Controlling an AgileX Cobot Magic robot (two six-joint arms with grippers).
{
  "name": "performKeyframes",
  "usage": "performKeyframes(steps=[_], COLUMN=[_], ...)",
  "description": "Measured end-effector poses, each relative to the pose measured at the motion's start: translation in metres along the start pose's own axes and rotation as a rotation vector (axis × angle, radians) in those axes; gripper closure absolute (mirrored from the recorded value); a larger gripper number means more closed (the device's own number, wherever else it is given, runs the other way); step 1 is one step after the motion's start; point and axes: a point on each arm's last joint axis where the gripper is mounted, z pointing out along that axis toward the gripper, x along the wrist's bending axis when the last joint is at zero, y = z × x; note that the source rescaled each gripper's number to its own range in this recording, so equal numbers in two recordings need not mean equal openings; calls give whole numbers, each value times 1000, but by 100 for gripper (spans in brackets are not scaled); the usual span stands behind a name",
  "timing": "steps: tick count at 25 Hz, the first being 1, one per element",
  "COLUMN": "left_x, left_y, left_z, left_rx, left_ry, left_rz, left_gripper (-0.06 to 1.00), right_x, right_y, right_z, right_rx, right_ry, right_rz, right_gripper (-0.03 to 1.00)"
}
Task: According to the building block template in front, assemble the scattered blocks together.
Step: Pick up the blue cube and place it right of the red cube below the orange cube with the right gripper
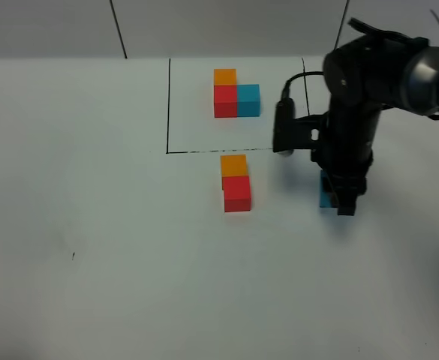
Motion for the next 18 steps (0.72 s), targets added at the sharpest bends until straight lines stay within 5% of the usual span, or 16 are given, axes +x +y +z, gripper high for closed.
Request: performKeyframes(steps=[6,18], left_x=[0,0], left_y=[0,0], left_z=[0,0], left_rx=[0,0], left_ry=[0,0], left_rz=[0,0], left_gripper=[22,22], right_x=[-18,-23], right_y=[31,45], right_z=[12,20], right_rx=[-10,-121], right_ry=[13,-7], right_rz=[-95,-86], right_gripper=[97,97])
